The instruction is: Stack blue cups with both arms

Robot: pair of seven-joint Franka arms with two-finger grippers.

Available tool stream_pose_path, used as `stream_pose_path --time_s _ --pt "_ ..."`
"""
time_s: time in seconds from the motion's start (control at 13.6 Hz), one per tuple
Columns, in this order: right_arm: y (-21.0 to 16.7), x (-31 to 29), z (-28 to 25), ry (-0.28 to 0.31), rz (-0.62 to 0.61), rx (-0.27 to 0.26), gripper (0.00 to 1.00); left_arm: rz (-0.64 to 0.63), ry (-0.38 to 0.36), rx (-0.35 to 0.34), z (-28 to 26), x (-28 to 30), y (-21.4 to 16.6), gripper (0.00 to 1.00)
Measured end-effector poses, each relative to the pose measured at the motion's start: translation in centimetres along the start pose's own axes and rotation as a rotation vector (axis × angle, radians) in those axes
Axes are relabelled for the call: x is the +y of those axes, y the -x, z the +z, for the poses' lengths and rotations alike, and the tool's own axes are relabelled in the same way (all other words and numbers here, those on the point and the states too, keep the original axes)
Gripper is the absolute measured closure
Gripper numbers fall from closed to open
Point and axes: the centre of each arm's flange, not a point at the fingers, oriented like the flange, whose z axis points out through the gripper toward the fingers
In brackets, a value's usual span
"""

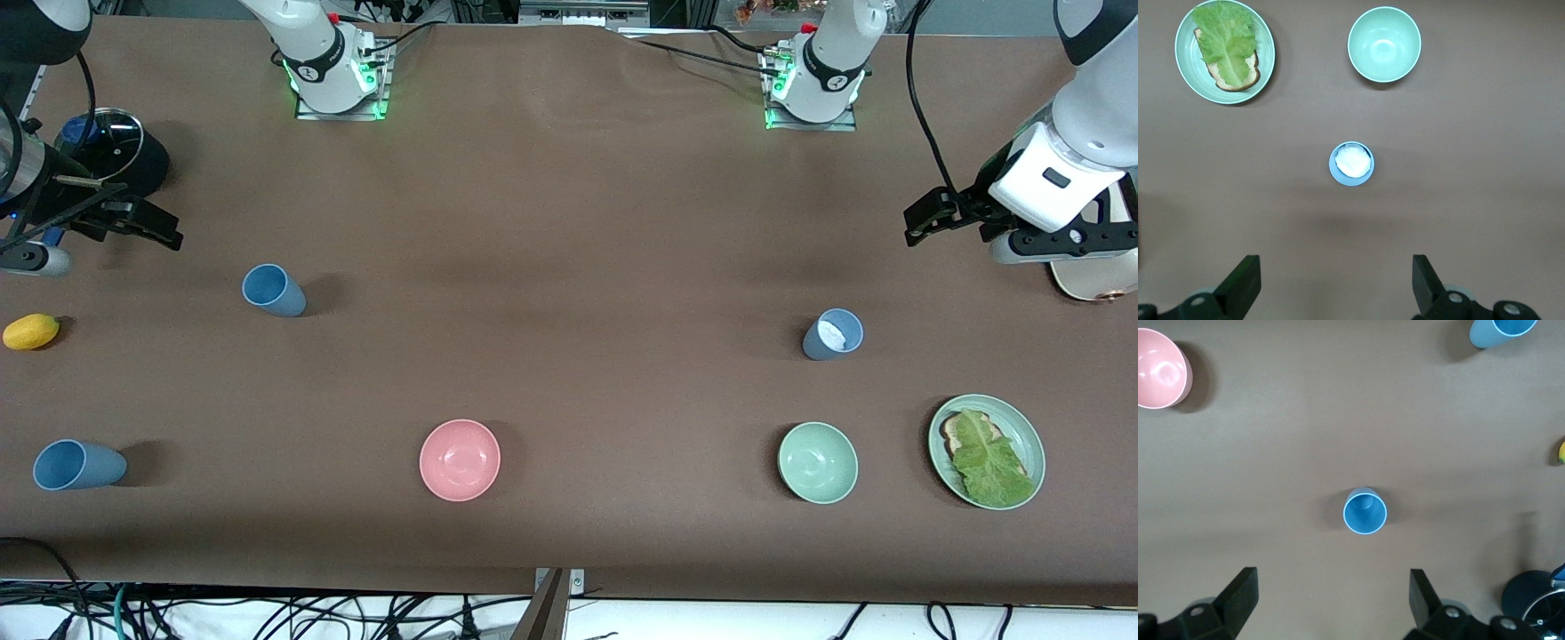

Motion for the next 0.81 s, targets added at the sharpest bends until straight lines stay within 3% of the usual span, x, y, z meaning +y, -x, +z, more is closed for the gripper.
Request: stream_pose_path --time_s 0.81 --pt "0.14 -0.43 0.09 0.001 0.014 -0.007 0.00 0.000 0.000 -0.002 0.02 -0.01 0.02 0.00"
